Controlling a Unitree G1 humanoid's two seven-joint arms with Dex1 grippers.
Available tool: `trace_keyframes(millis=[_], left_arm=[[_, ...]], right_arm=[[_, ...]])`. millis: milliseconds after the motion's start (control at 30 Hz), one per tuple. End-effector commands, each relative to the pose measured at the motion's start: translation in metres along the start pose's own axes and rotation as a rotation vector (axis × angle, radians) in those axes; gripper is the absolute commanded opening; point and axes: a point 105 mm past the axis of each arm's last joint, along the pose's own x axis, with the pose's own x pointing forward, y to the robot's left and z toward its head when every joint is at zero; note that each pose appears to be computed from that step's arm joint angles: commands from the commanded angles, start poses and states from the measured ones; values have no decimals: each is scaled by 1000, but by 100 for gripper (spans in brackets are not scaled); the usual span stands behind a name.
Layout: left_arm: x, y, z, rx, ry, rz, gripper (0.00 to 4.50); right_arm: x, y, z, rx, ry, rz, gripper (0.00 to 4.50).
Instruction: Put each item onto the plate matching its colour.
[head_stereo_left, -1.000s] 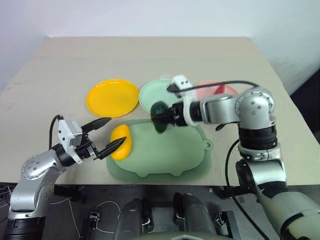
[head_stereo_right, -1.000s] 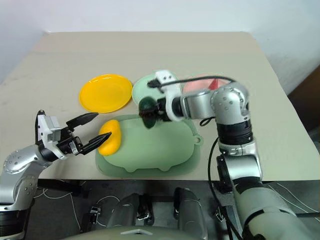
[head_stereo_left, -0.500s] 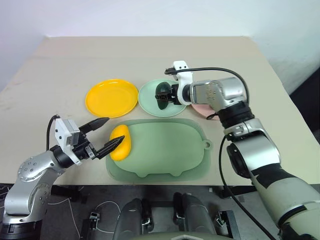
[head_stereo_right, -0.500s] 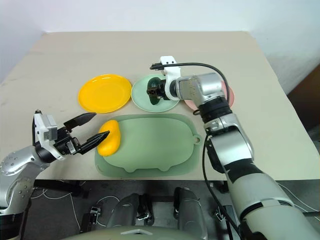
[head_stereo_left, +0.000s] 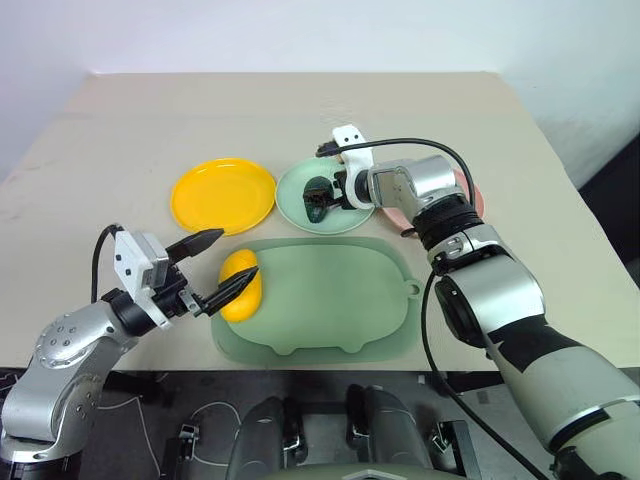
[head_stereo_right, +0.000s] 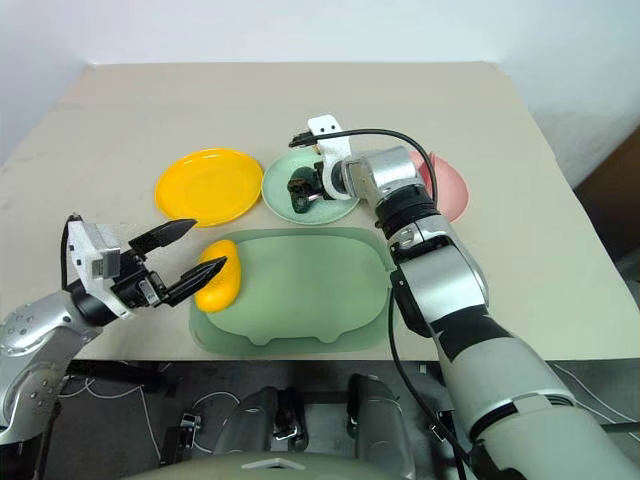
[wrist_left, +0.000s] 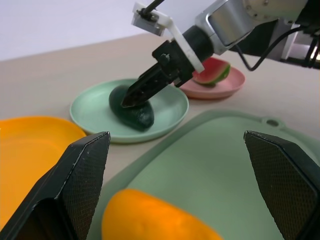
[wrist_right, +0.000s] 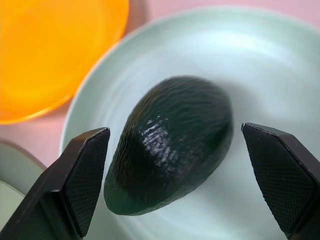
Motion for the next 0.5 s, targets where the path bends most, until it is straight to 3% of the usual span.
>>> trace_keyframes(millis=[33,333,500], left_arm=[[2,-5,19,41,-31,0,450],[-2,9,22,30,-17,51,450],[-13,14,15,21,1,103,450]], right_arm=[[-32,4,38,-64,-189,49,448],[-97,33,10,-196,-445,221,448],[-113,39,-10,-188,-508,239,448]])
